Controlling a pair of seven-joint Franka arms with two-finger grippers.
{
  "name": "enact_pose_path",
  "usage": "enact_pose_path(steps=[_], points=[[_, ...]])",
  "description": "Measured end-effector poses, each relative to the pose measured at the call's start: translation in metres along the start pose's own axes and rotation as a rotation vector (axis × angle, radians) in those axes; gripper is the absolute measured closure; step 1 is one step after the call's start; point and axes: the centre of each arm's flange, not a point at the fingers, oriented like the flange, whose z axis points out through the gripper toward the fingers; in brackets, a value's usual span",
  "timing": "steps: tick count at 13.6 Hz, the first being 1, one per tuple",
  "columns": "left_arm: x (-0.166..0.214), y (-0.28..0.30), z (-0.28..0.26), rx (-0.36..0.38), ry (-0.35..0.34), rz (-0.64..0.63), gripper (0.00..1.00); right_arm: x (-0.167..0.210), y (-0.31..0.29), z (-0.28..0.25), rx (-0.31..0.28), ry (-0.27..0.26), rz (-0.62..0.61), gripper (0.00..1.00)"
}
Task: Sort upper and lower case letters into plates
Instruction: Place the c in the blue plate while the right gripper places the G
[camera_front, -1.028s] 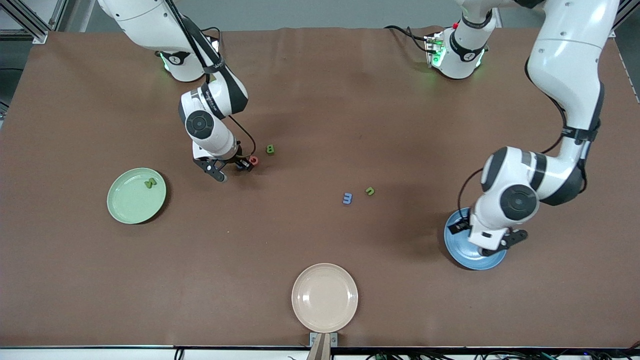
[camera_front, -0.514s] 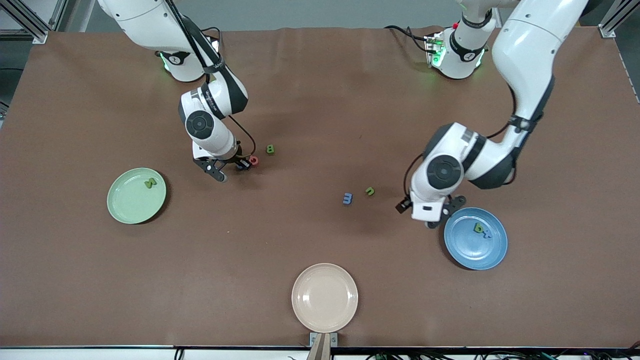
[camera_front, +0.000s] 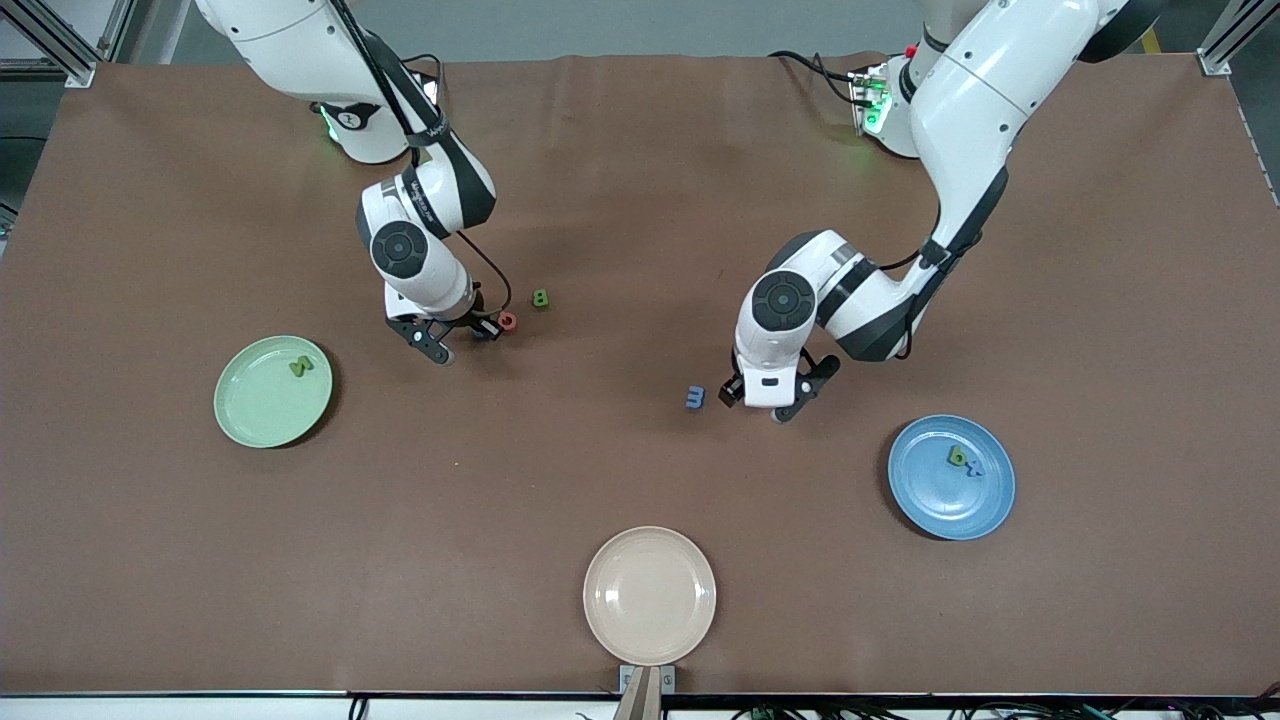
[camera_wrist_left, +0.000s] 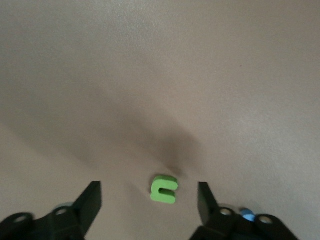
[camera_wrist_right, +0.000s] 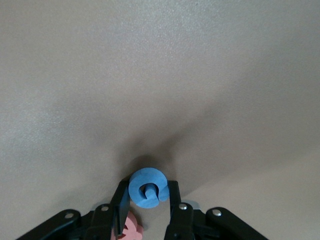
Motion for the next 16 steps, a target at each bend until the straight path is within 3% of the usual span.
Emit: enact_pose_path(steps=[6,9,11,14,15,16], points=[[-0.012,0.004,0.014,-0.018,-0.017,0.002,0.29,0.001,-0.001,-0.002,-0.002,0.000,-0.006,0.65],[-0.012,0.003,0.020,-0.010,-0.015,0.007,0.36,0.015,0.000,-0.031,-0.046,-0.034,-0.074,0.65],[-0.012,0.002,0.025,-0.004,-0.009,0.014,0.40,0.046,0.015,-0.078,-0.055,-0.056,-0.185,0.65],[-0.012,0.003,0.027,-0.007,-0.010,0.014,0.45,0.119,0.071,-0.126,-0.077,-0.001,-0.383,0.65],[-0.012,0.004,0.026,-0.011,-0.010,0.013,0.49,0.143,0.092,-0.131,-0.089,0.012,-0.442,0.65],[-0.012,0.004,0.025,-0.015,-0.010,0.012,0.62,0.164,0.113,-0.133,-0.094,0.014,-0.497,0.65]])
